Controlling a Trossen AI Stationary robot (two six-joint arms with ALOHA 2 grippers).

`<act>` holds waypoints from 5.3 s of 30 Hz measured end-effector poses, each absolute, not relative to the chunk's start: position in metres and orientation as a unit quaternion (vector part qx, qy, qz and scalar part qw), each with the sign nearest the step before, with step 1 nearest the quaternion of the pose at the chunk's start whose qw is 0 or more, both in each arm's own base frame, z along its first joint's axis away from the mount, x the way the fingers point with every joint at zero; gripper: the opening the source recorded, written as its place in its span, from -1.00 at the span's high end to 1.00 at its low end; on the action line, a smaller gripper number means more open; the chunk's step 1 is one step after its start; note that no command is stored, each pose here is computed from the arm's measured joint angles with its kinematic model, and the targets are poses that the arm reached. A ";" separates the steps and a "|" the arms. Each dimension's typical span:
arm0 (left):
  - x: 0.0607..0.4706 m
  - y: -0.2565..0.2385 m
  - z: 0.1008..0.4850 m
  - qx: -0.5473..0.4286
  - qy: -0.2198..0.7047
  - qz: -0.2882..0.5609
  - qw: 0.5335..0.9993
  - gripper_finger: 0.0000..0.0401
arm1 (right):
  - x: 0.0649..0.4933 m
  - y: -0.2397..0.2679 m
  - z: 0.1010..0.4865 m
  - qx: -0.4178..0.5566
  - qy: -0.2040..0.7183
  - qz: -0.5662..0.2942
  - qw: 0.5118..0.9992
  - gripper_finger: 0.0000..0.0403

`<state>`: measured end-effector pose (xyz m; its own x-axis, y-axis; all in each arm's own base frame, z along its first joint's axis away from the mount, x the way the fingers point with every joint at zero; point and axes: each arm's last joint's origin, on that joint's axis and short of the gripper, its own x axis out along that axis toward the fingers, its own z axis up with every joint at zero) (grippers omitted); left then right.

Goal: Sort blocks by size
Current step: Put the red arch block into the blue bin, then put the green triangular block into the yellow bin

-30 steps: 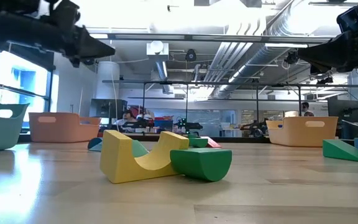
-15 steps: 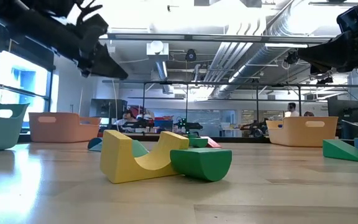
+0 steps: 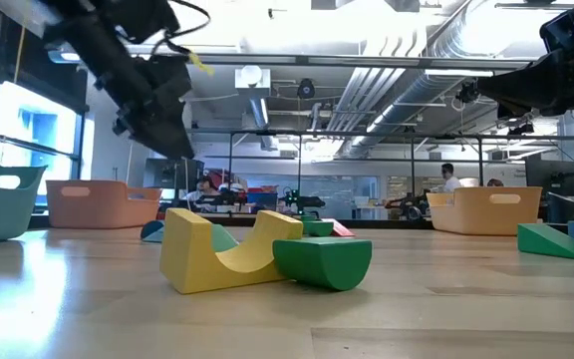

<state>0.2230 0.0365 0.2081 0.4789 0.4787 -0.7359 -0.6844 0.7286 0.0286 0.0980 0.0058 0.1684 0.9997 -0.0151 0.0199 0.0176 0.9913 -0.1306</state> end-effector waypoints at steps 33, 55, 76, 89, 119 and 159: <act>0.257 0.101 0.142 -0.273 0.526 0.346 0.727 -0.19 | 0.098 0.006 0.168 -0.065 -0.009 -0.008 0.998 0.98; 0.264 0.098 0.168 -0.221 0.490 0.285 0.794 0.93 | 0.098 0.006 0.168 -0.067 -0.009 -0.008 0.998 0.98; 0.256 -0.083 0.319 0.005 0.376 0.053 0.925 0.97 | 0.098 0.006 0.168 -0.066 -0.009 -0.008 0.998 0.98; 0.164 -0.127 0.294 -0.164 0.579 0.256 0.757 0.94 | 0.098 0.006 0.168 -0.066 -0.009 -0.008 0.998 0.98; 0.103 -0.100 0.188 -0.390 0.582 0.320 0.638 0.94 | 0.098 0.006 0.168 -0.066 -0.009 -0.008 0.998 0.98; 0.130 -0.079 0.242 -0.423 0.555 0.166 0.697 0.13 | 0.098 0.006 0.168 -0.067 -0.009 -0.008 0.998 0.98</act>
<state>0.1304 -0.0789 0.2424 0.3294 -0.2372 -0.9139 -0.7012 0.5868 -0.4050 0.0980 0.0058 0.1683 0.9997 -0.0148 0.0197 0.0173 0.9908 -0.1343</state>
